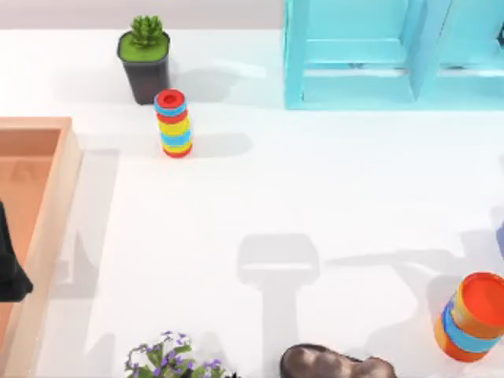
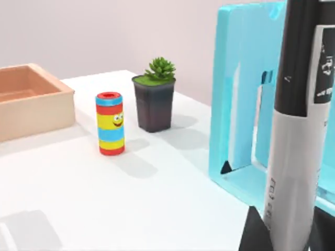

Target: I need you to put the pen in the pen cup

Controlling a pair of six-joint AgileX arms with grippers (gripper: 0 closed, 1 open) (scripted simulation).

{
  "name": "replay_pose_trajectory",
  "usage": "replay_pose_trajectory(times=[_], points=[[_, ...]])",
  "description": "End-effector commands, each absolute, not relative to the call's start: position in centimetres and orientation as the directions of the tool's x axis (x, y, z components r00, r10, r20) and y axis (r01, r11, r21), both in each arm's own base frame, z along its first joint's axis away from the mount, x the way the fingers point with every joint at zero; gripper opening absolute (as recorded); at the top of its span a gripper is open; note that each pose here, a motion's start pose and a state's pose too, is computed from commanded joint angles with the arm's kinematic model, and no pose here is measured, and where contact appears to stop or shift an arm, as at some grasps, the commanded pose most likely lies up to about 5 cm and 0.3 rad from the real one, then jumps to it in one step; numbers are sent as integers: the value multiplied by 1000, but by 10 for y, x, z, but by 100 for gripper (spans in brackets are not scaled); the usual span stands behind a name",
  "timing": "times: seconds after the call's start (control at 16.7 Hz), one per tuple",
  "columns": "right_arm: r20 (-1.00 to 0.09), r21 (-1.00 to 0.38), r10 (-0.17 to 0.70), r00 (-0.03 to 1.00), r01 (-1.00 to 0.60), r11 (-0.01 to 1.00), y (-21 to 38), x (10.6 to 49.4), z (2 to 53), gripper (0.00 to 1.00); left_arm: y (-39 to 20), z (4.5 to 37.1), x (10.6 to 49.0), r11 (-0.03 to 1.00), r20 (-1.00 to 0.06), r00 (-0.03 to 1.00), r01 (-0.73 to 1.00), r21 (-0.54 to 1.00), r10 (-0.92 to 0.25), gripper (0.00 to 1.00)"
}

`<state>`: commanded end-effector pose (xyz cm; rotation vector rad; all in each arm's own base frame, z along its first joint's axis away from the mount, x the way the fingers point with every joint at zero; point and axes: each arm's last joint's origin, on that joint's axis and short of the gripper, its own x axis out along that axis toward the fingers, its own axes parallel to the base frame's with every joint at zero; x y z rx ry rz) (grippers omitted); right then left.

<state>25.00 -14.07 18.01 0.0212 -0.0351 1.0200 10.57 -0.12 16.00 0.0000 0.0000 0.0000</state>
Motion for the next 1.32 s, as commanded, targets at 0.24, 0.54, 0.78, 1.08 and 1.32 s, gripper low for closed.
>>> replay_pose_trajectory(times=[0.24, 0.54, 0.78, 1.08, 1.32], points=[[39, 1, 851, 523, -852, 523, -141, 250, 180, 8, -1, 160, 106, 1000, 0, 1000, 0, 0, 0, 100], [39, 1, 851, 523, -852, 523, -141, 250, 180, 45, -1, 160, 106, 1000, 0, 1000, 0, 0, 0, 100], [39, 1, 851, 523, -852, 523, -141, 250, 180, 75, -1, 160, 106, 1000, 0, 1000, 0, 0, 0, 100], [39, 1, 851, 523, -852, 523, -141, 250, 180, 100, -1, 160, 106, 1000, 0, 1000, 0, 0, 0, 100], [39, 1, 851, 523, -852, 523, -141, 250, 180, 100, -1, 160, 106, 1000, 0, 1000, 0, 0, 0, 100]])
